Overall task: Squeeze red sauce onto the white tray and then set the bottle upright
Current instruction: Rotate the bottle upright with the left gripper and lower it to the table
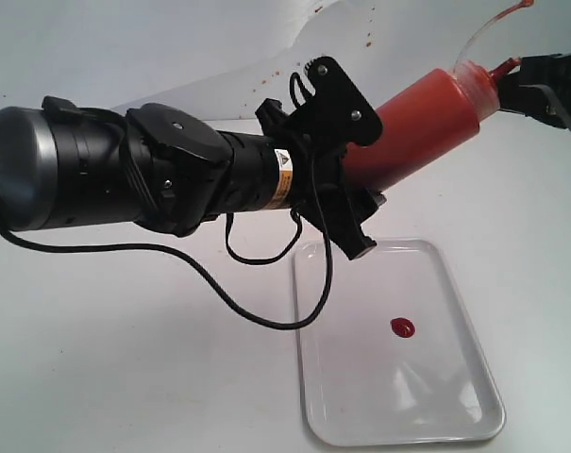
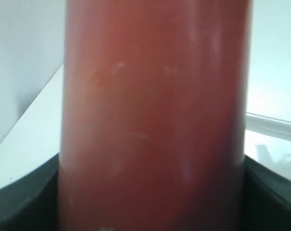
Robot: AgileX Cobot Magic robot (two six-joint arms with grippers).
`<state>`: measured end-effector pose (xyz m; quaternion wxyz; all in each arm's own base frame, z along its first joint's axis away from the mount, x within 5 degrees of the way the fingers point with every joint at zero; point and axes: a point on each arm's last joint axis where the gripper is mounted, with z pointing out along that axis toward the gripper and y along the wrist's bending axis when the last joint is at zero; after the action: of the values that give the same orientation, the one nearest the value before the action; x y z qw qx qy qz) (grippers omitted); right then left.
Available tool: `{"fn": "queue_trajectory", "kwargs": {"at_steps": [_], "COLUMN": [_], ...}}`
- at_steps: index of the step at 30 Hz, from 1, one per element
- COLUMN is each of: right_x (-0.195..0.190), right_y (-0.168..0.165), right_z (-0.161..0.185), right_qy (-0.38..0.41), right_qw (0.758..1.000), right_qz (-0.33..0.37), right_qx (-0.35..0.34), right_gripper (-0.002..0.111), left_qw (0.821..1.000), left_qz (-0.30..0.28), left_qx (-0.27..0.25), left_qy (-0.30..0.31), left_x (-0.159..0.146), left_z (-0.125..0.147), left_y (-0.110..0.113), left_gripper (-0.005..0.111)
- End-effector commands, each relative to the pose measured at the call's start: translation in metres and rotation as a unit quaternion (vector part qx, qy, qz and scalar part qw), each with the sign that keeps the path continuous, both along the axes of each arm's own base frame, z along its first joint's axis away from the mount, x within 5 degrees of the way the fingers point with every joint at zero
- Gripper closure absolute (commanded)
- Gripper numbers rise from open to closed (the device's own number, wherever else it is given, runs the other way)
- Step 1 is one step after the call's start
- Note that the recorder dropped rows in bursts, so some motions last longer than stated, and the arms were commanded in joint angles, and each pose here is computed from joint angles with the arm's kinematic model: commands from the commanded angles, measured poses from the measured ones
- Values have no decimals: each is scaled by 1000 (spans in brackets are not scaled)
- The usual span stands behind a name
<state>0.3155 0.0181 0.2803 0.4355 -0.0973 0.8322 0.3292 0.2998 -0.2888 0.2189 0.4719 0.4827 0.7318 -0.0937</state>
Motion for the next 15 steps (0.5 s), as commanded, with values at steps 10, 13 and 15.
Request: {"fn": "queue_trajectory", "kwargs": {"at_steps": [10, 13, 15], "right_x": [-1, -1, -1], "right_y": [1, 1, 1], "right_z": [2, 2, 2], "right_qy": [-5, -5, -5], "right_qw": [1000, 1000, 1000], "right_qz": [14, 14, 14], "right_qx": [9, 9, 9], "right_gripper": [108, 108, 108], "left_qw": [983, 970, 967], "left_qz": [-41, -45, -42], "left_qx": [-169, -237, -250], "left_qy": [55, 35, 16], "left_x": [34, 34, 32], "left_z": [13, 9, 0], "left_y": [41, 55, 65], "left_gripper": [107, 107, 107]}}
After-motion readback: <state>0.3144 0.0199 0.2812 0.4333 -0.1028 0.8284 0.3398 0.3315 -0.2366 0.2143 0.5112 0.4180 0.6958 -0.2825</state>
